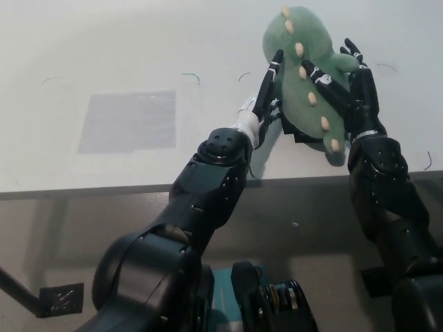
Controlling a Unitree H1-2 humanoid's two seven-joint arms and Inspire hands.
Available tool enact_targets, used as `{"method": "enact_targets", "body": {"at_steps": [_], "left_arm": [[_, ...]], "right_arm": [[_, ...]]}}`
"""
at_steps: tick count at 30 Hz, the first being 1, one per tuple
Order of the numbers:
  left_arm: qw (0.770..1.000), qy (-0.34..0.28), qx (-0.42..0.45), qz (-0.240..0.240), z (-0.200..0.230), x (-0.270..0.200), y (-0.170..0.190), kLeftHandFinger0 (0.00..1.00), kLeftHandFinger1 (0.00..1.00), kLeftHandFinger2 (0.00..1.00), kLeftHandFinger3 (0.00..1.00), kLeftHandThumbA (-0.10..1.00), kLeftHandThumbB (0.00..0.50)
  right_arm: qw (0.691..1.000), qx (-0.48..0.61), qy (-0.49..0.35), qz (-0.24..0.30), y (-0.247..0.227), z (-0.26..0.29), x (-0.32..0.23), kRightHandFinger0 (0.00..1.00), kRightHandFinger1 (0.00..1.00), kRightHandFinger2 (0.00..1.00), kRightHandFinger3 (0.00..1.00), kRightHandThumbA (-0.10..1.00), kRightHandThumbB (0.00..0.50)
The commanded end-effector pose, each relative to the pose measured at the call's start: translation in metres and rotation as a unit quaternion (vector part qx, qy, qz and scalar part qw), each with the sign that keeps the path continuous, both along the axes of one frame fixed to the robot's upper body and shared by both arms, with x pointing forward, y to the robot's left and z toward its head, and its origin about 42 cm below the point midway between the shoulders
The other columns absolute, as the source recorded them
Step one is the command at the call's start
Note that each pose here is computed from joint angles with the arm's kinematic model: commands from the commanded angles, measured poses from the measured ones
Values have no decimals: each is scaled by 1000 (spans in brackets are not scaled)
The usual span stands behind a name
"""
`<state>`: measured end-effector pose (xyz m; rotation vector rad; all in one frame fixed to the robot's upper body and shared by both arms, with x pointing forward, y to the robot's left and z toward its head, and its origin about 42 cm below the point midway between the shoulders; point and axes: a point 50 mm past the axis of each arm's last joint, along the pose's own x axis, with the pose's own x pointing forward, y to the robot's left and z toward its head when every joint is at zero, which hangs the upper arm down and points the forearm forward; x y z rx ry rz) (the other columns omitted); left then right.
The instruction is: Use both hands to pick up a dinasour on the right side and move it to the left side
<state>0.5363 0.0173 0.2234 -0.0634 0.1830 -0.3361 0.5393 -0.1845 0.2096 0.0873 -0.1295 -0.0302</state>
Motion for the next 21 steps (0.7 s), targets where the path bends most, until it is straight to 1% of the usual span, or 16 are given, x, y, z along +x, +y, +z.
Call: {"method": "enact_targets", "body": {"at_steps": [1, 2, 3, 4, 5, 7, 10, 11, 12, 13, 16, 17, 18, 19, 20, 21], "left_arm": [[996, -55, -29, -56, 29, -3, -29, 1000, 1000, 1000, 1000, 1000, 354], [997, -56, -29, -52, 27, -3, -27, 1000, 1000, 1000, 1000, 1000, 367], [998, -46, -13, -33, 22, 0, -18, 1000, 1000, 1000, 1000, 1000, 372], [998, -47, -12, -35, 23, 0, -20, 1000, 1000, 1000, 1000, 1000, 372], [998, -45, -10, -33, 23, 0, -20, 1000, 1000, 1000, 1000, 1000, 367], [999, -48, 4, -18, 22, 5, -3, 1000, 1000, 1000, 1000, 1000, 329], [999, -49, 6, -6, 24, 9, 6, 1000, 1000, 1000, 1000, 1000, 325], [999, -46, 3, 3, 25, 11, 13, 1000, 1000, 1000, 1000, 1000, 332], [999, -45, 3, 3, 25, 11, 13, 1000, 1000, 1000, 1000, 1000, 332], [998, -59, -10, 8, 24, 13, 25, 1000, 1000, 1000, 1000, 1000, 325], [998, -59, -21, 18, 18, 13, 35, 1000, 1000, 1000, 1000, 1000, 306], [998, -62, -27, 21, 15, 12, 41, 1000, 1000, 1000, 1000, 1000, 304], [998, -56, -33, 28, 11, 11, 45, 1000, 1000, 1000, 1000, 1000, 319], [998, -54, -27, 37, 6, 10, 52, 1000, 1000, 1000, 1000, 1000, 337], [997, -53, -28, 39, 4, 9, 54, 1000, 1000, 1000, 1000, 1000, 337], [997, -52, -30, 41, 2, 8, 57, 1000, 1000, 1000, 1000, 1000, 338]], "right_arm": [[998, -3, -38, 47, 45, 18, 1, 1000, 1000, 1000, 1000, 1000, 174], [998, -5, -36, 48, 48, 17, 0, 1000, 1000, 1000, 1000, 1000, 175], [997, -1, -35, 62, 58, 15, -1, 1000, 1000, 1000, 1000, 1000, 165], [998, 0, -36, 60, 56, 16, 0, 1000, 1000, 1000, 1000, 1000, 163], [998, 6, -35, 60, 56, 15, 0, 1000, 1000, 1000, 1000, 1000, 163], [997, 27, -23, 71, 72, 15, -2, 1000, 1000, 1000, 1000, 1000, 165], [997, 32, -13, 73, 81, 18, 0, 1000, 1000, 1000, 1000, 1000, 171], [996, 31, -13, 77, 90, 20, 0, 1000, 1000, 1000, 1000, 1000, 173], [997, 31, -12, 76, 89, 20, 0, 1000, 1000, 1000, 1000, 1000, 173], [996, 32, -11, 87, 103, 22, 0, 1000, 1000, 1000, 1000, 1000, 195], [995, 22, -8, 98, 114, 20, -3, 1000, 1000, 1000, 1000, 1000, 192], [994, 21, -4, 105, 119, 16, -4, 1000, 1000, 1000, 1000, 1000, 212], [994, 14, -1, 107, 123, 14, -6, 1000, 1000, 1000, 1000, 1000, 214], [994, 16, 8, 109, 130, 9, -9, 1000, 1000, 1000, 1000, 1000, 242], [993, 18, 9, 113, 133, 7, -10, 1000, 1000, 1000, 1000, 1000, 222], [993, 21, 9, 119, 135, 6, -11, 1000, 1000, 1000, 1000, 1000, 215]]}}
